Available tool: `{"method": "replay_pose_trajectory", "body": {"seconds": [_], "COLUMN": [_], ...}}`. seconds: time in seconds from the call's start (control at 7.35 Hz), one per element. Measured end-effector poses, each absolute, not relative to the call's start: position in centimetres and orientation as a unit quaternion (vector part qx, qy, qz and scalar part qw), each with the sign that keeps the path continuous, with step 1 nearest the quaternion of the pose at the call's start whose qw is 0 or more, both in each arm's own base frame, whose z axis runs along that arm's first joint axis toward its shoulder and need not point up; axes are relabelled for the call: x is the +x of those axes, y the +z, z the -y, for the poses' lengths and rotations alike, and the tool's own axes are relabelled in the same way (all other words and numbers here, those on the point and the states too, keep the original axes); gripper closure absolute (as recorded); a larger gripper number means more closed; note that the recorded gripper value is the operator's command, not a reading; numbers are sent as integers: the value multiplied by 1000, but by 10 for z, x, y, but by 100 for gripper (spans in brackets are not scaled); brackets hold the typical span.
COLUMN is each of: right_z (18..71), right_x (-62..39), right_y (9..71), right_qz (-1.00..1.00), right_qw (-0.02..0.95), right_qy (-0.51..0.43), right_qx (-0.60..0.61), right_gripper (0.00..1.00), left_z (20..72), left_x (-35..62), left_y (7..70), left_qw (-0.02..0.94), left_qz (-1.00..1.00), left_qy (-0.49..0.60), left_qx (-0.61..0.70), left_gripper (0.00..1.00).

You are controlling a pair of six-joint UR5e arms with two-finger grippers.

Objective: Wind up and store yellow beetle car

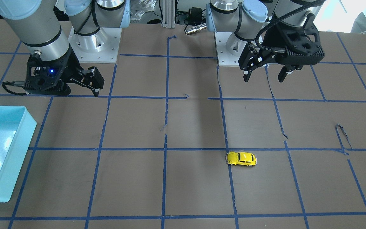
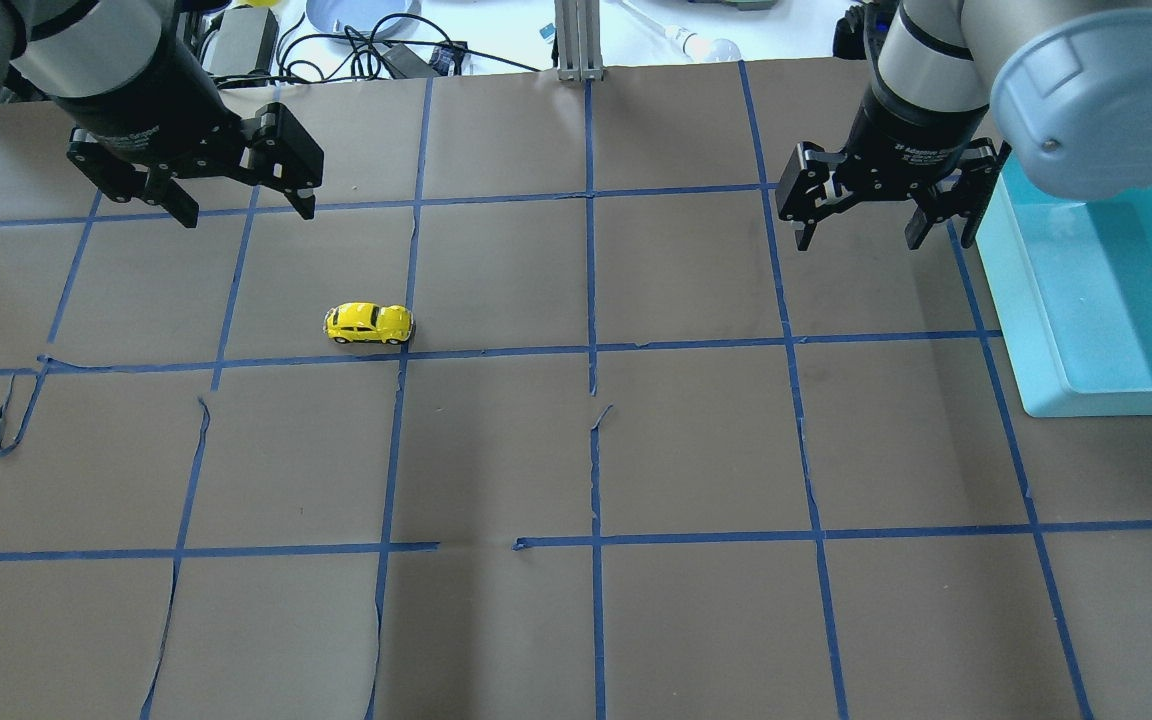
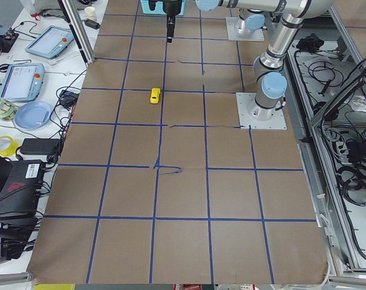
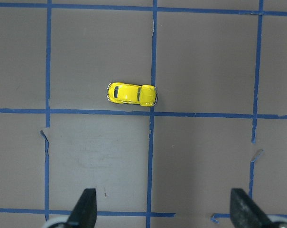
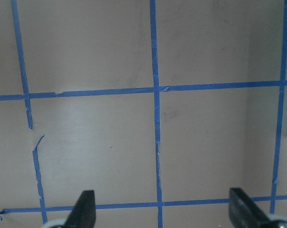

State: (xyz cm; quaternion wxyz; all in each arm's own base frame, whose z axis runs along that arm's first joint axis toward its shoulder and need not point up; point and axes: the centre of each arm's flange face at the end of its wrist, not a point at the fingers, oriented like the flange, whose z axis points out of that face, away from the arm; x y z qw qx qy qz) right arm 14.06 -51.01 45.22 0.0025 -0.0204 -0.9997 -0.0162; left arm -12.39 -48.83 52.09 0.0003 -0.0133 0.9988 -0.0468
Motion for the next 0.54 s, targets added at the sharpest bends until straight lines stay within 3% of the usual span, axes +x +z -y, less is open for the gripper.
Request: {"method": "replay_pose_trajectory", "body": {"seconds": [0.54], "right_z": [509], "right_x": [141], "right_y": [459], "right_qz": [1000], "right_qw": [3], "right_qy": [-6], "right_qx": [-23], "right_gripper": [0], "left_z": [492], "left_x": [-130], "left_y": [516], "left_qw": [-4], "left_qz": [-999], "left_qy": [-43], "left_qx": [10], "left_gripper": [0]}}
